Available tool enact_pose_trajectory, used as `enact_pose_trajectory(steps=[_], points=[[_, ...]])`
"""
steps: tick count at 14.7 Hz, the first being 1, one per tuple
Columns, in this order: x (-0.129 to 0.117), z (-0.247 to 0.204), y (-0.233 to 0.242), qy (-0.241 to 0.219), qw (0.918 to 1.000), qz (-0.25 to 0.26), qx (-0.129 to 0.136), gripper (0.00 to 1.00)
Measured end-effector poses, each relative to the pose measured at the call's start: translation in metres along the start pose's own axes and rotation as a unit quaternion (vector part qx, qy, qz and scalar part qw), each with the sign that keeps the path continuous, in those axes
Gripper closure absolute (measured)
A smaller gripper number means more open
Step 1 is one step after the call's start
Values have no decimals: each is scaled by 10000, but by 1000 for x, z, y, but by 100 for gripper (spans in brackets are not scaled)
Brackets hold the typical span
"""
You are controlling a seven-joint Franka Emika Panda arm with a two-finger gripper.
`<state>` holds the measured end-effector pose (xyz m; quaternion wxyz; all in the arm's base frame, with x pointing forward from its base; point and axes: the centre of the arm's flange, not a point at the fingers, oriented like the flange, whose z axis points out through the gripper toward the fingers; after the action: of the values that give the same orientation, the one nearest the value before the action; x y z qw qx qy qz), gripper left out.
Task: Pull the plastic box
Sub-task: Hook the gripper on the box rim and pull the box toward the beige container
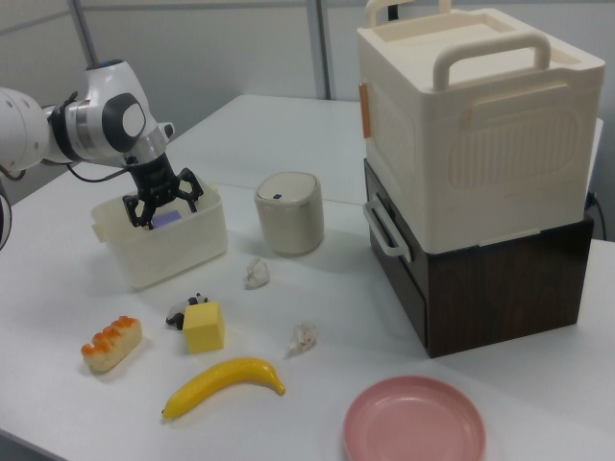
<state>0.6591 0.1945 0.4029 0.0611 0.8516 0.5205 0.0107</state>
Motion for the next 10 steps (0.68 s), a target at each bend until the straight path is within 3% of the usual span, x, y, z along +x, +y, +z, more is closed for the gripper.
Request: enact_pose_trajectory(steps=[10], points=[[-35,-12,-2,-185,9997,-133,-72,0]])
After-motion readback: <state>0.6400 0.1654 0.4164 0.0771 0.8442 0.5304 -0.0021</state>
